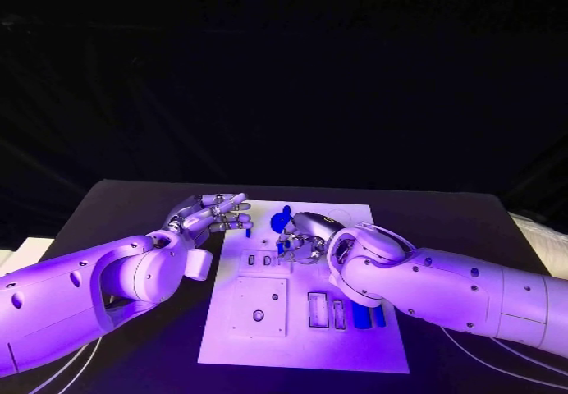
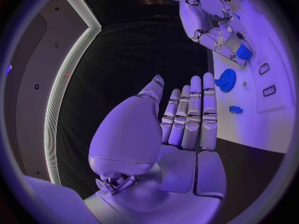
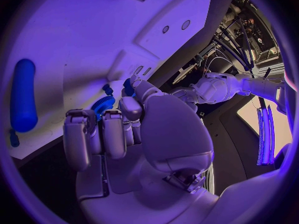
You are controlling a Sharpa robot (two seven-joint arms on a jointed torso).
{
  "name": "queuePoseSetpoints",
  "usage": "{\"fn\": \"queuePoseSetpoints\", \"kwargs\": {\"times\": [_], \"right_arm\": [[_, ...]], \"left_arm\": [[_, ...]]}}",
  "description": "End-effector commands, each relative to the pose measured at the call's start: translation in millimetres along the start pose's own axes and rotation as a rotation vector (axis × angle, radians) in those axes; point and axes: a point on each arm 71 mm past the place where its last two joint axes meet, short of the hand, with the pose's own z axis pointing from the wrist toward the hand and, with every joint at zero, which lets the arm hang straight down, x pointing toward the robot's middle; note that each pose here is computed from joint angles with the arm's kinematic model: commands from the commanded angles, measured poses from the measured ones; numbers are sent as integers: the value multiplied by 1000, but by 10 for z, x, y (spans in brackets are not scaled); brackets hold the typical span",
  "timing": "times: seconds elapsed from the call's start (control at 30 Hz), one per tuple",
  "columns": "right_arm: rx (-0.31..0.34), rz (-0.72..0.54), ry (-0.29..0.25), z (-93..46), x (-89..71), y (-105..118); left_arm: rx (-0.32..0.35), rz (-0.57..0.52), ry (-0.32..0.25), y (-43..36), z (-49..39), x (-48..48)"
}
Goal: Assemble the parts on the task board
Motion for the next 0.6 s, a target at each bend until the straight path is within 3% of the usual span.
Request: {"fn": "queuePoseSetpoints", "kwargs": {"times": [0.03,0.6], "right_arm": [[-18,-57,19,12,42,36],[-4,-96,47,60,200,62]], "left_arm": [[8,-5,26,-11,2,39],[7,-6,30,-11,0,55]]}}
